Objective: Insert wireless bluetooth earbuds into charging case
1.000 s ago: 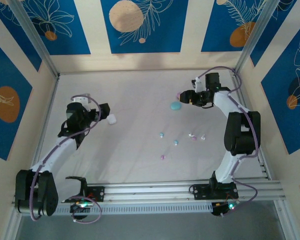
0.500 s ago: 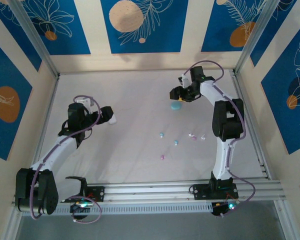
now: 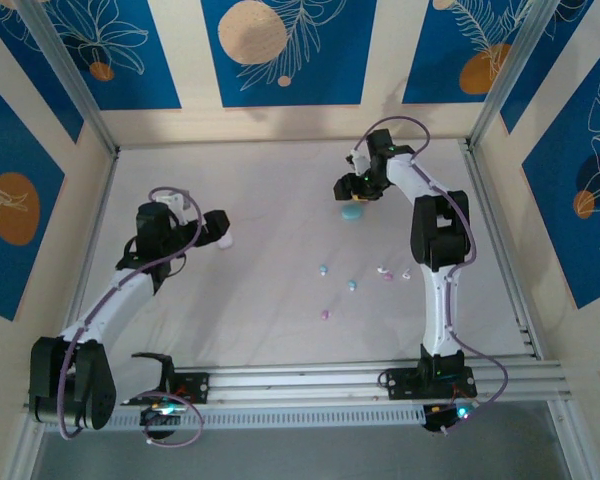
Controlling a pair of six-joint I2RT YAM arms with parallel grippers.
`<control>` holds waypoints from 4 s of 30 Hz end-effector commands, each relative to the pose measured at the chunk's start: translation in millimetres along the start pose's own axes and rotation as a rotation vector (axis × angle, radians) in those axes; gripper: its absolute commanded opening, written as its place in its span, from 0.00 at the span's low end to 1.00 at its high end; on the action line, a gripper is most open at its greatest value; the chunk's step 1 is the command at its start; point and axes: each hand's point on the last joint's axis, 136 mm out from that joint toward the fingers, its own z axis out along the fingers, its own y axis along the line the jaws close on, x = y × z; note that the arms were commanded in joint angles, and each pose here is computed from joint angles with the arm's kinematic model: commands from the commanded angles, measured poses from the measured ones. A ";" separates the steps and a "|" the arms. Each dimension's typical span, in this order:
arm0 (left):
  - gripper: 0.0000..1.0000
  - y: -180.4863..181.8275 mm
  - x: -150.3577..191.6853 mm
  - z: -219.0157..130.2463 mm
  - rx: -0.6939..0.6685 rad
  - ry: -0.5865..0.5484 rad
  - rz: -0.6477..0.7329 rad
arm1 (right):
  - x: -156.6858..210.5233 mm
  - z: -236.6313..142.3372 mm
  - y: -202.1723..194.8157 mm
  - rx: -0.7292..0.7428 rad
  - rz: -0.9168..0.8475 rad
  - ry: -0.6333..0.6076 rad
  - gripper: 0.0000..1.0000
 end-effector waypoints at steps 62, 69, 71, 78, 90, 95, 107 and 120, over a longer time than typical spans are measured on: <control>1.00 -104.5 34.1 56.6 0.135 0.130 0.129 | 68.2 27.6 2.5 0.210 -0.234 0.148 0.57; 1.00 -98.0 25.6 50.0 0.108 0.062 0.130 | 71.7 30.2 2.3 0.215 -0.240 0.155 0.58; 1.00 -96.8 24.9 49.3 0.105 0.055 0.134 | 71.3 30.0 2.0 0.219 -0.244 0.152 0.56; 1.00 -105.3 24.5 46.5 0.182 0.068 0.087 | 55.0 -0.5 39.3 0.117 -0.304 0.011 0.37; 0.85 -197.8 1.2 29.4 0.605 0.107 -0.111 | 60.0 -148.4 193.5 -0.288 -0.849 -0.552 0.34; 0.85 -224.0 -7.2 13.0 0.654 0.105 -0.079 | 69.9 -172.1 215.2 -0.293 -0.967 -0.626 0.34; 0.77 -256.5 1.6 8.5 0.639 0.186 0.070 | 70.2 -187.2 230.1 -0.290 -1.040 -0.684 0.34; 0.49 -275.7 11.1 22.0 0.645 0.265 0.096 | 70.5 -188.0 230.9 -0.256 -1.079 -0.696 0.35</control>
